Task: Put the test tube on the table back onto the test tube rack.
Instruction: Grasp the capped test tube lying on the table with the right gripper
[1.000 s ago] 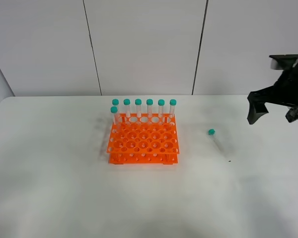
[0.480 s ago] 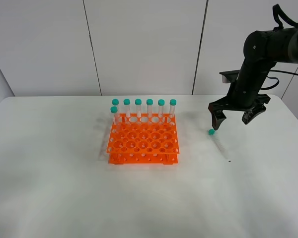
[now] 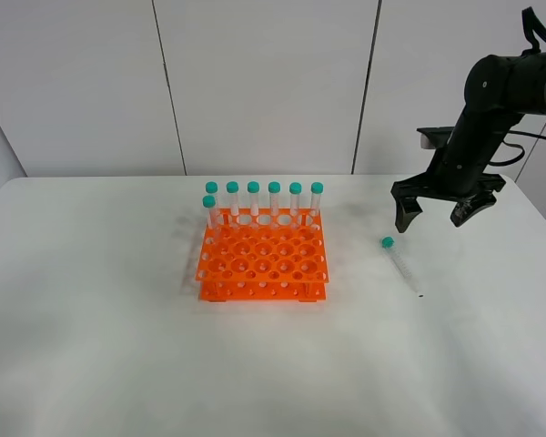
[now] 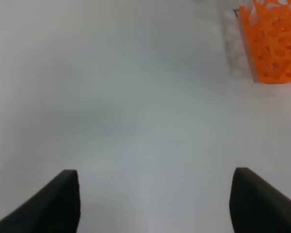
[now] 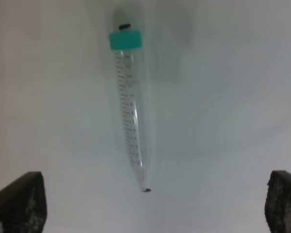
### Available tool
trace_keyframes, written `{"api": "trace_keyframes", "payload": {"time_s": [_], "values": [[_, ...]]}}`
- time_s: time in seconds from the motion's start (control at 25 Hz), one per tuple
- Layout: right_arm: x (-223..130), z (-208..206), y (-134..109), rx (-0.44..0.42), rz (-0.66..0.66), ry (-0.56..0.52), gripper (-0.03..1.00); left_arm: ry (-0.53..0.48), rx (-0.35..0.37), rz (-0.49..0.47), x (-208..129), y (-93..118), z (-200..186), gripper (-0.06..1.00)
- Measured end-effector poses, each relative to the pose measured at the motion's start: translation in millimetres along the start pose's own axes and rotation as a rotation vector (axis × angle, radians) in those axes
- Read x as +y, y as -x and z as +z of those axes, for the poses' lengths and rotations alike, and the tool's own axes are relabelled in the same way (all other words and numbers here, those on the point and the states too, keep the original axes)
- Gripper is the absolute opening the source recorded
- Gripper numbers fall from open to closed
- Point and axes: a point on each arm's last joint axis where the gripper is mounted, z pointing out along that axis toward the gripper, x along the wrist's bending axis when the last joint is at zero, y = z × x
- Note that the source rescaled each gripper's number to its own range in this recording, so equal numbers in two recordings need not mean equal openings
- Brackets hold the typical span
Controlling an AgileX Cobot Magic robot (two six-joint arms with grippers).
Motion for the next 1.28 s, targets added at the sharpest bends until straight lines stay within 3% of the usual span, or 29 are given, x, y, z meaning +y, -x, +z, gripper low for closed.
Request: {"api": "trace_keyframes", "payload": {"time_s": [0.52, 1.28], "values": [[1.2, 6.3, -14.3, -0.055, -0.055, -0.016, 1.0, 0.0, 0.0, 0.0, 0.0, 0.0, 0.0, 0.99], [6.5, 84.0, -12.3, -0.035, -0.036, -0.099, 1.0, 0.0, 0.0, 0.0, 0.0, 0.0, 0.0, 0.99]]}}
